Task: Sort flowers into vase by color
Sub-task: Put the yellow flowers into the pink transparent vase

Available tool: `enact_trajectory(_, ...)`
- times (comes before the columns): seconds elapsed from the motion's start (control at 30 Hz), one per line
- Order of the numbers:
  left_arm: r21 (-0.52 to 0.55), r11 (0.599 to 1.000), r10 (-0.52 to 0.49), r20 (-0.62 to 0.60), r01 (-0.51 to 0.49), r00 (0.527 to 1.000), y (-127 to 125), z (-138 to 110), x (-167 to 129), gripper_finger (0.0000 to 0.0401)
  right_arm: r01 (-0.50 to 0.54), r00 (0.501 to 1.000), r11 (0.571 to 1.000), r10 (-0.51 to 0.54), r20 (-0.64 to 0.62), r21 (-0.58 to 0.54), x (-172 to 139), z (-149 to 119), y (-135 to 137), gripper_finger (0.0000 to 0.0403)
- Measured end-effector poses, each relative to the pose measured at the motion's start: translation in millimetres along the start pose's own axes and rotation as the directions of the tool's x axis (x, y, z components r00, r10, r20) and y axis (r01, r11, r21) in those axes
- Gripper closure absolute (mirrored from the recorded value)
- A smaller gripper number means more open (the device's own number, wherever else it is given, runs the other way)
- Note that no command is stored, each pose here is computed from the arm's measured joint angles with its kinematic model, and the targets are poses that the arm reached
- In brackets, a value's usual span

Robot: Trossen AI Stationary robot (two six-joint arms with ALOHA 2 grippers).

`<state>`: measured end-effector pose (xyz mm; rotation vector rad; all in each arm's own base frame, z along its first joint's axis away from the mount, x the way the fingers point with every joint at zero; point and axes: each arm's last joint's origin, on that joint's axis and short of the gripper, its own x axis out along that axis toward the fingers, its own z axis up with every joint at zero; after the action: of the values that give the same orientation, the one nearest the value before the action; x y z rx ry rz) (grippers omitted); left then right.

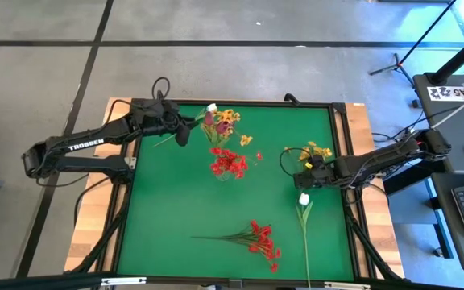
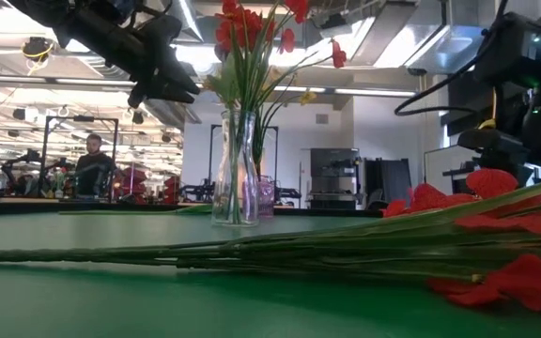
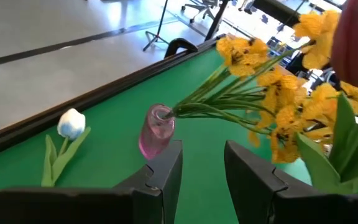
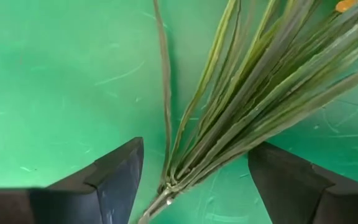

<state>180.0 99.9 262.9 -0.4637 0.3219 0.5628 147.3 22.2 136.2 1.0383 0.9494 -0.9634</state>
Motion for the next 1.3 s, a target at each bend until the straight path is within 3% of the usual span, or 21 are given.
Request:
enact_trajectory(0.3,0.017,1.0,0.004,0.003,-0.004,1.0,-7.1,-2.6,-0.1,0.0287,0.003,1.0,1.0,-0.003,0.002,-0.004,0.5,-0.1,-0.6,0.014)
enact_trajectory(0.7,0.021,1.0,0.002,0.004,-0.002,1.0,-8.8,-3.2,-0.1,0.0287,0.007,1.0,0.998,-0.006,0.015,-0.063,1.6,-0.2,-1.3,0.0328)
enact_trajectory(0.87,0.021,1.0,0.002,0.004,-0.002,1.0,-8.8,-3.2,-0.2,0.0287,-0.019,0.999,0.997,0.022,0.04,-0.078,1.6,0.6,1.5,0.0387)
enact_trajectory(1.13,0.021,1.0,0.002,0.003,-0.002,1.0,-8.8,-3.3,-0.1,0.0287,-0.182,0.977,0.977,0.193,0.096,-0.112,-0.3,2.9,18.8,0.0377)
enact_trajectory(1.3,0.021,1.0,0.003,0.001,-0.003,1.0,-8.7,-3.5,-0.1,0.0287,-0.268,0.947,0.952,0.288,0.139,-0.148,-3.2,4.8,28.7,0.0394)
